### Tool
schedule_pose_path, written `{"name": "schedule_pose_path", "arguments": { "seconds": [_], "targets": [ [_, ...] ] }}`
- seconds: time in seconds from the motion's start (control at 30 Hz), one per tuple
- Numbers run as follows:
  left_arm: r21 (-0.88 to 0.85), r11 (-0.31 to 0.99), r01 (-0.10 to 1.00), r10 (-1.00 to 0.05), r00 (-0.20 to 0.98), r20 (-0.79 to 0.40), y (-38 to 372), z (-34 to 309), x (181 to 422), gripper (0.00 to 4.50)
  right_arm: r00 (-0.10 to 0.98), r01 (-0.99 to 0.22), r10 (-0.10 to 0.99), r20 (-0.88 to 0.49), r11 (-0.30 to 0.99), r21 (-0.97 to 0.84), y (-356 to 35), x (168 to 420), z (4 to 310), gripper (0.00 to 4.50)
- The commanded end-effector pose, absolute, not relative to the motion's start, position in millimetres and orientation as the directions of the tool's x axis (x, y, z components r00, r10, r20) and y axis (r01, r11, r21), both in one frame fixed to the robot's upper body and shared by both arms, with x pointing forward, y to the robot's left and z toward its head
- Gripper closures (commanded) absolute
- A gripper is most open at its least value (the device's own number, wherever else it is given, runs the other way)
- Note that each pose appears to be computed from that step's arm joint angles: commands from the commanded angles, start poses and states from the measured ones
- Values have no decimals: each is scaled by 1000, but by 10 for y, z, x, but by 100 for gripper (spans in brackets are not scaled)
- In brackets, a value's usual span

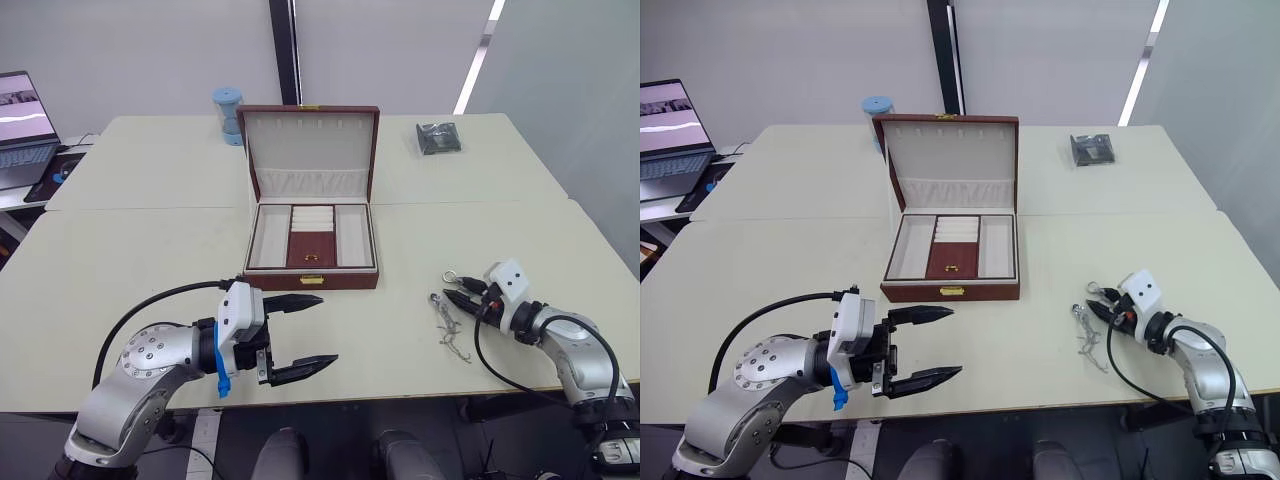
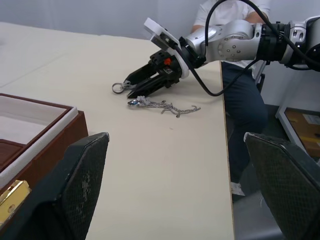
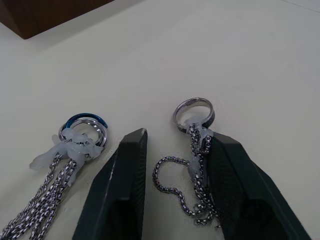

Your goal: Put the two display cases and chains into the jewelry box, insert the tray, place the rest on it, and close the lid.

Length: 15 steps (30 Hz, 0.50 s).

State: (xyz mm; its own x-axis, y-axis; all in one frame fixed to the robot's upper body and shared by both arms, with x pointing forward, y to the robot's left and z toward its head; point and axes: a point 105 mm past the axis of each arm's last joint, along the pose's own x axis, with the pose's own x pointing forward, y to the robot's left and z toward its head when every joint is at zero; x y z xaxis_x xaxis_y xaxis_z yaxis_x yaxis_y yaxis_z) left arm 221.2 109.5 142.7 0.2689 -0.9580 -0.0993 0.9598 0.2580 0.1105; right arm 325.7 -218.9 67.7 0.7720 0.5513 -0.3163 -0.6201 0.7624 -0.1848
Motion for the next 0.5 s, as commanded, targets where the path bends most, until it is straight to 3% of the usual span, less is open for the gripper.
{"name": "schedule_pose_path", "arguments": {
  "seconds": [0.03, 0.2, 0.5],
  "targets": [
    [145, 238, 960, -965, 251, -74, 1047, 1528, 2184, 0, 787, -580, 490, -374, 795, -180, -2333, 3236, 538, 357],
    [153, 239, 959, -965, 252, -70, 1021, 1555, 2211, 0, 790, -575, 487, -372, 798, -178, -2346, 3257, 551, 448],
    [153, 251, 956, -963, 262, -56, 987, 1592, 2223, 0, 791, -591, 535, -297, 793, -147, -2307, 3251, 736, 448]
  ]
}}
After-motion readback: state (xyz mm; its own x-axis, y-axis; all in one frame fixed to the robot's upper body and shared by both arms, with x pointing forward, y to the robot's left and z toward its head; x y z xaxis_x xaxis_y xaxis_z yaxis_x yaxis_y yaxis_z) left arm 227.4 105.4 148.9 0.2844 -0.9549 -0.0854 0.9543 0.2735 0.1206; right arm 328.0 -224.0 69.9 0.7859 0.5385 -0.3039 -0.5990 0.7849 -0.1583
